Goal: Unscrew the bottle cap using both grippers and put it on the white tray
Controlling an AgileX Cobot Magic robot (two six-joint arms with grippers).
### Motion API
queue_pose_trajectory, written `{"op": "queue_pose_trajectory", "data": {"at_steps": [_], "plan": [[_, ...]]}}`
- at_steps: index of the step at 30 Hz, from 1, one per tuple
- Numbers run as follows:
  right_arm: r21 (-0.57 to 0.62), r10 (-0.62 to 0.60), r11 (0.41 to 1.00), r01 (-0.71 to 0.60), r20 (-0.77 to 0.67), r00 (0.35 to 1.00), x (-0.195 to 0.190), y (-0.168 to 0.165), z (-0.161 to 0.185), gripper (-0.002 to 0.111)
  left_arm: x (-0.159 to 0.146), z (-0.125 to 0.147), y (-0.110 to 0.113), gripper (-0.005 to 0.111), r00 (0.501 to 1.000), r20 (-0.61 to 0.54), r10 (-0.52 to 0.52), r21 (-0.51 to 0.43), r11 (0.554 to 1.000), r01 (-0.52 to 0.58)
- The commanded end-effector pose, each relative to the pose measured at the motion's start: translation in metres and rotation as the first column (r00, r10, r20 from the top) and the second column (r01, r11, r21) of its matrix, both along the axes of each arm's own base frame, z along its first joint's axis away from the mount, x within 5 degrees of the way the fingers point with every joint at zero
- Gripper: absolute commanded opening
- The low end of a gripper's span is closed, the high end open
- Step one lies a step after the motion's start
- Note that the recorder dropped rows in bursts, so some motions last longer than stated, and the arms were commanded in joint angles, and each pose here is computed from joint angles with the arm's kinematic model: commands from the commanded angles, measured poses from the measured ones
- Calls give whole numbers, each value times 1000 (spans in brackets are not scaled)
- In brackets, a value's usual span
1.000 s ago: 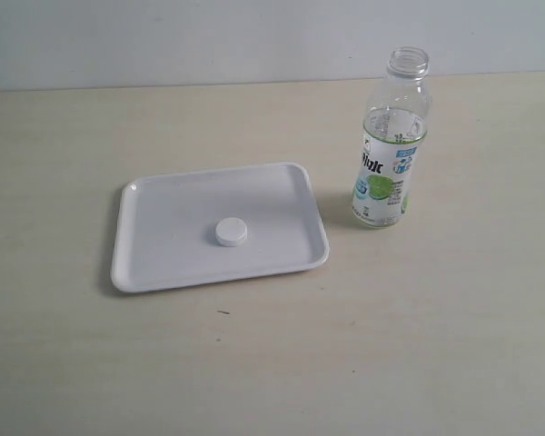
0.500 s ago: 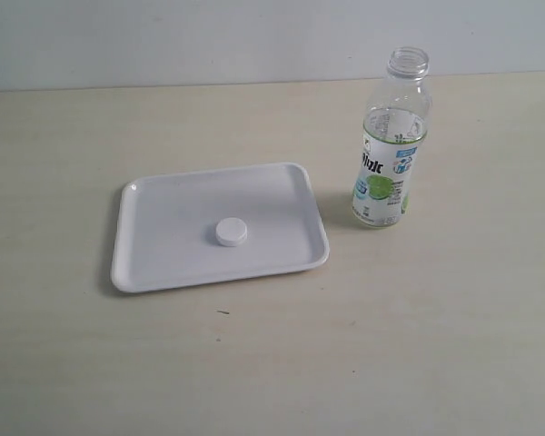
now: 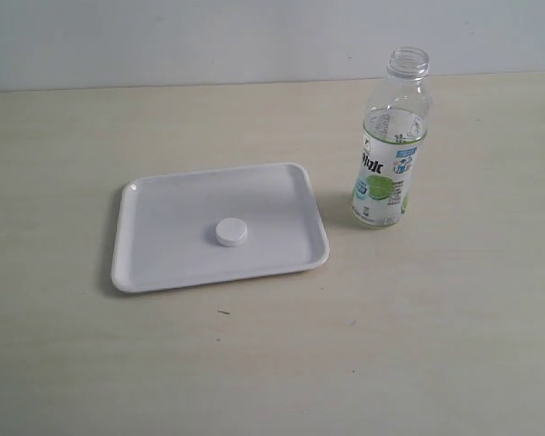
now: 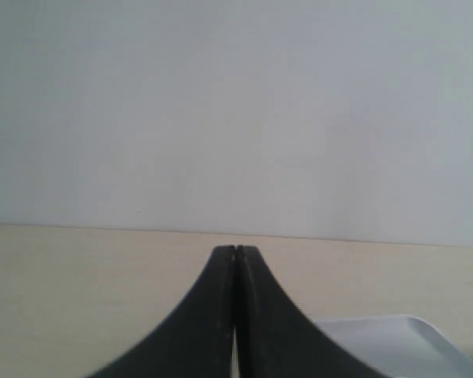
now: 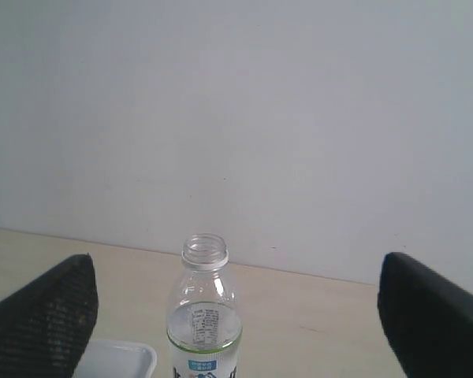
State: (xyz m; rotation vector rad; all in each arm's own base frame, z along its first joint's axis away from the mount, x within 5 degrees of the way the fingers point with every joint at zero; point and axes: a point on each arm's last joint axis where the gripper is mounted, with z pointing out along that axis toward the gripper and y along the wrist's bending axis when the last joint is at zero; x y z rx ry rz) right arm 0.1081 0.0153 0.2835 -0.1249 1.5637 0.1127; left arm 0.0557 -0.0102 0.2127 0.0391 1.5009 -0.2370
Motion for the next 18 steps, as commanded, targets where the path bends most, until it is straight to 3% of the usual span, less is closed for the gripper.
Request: {"op": "queue_pose_trajectory", "data": {"at_steps": [1, 4, 11, 18], "plan": [[6, -2, 1000, 2, -1, 1000, 0, 0, -1, 91, 0, 2, 3, 0, 999, 18, 31, -66, 997, -30], [6, -2, 1000, 2, -1, 1000, 0, 0, -1, 91, 0, 3, 4, 0, 999, 18, 35, -116, 993, -32], [6, -2, 1000, 2, -1, 1000, 0, 0, -1, 91, 0, 1, 1, 0, 999, 28, 20, 82, 996, -23], [6, -2, 1000, 2, -1, 1000, 0, 0, -1, 91, 0, 0, 1, 0, 1000, 22, 21, 91, 996, -23]]}}
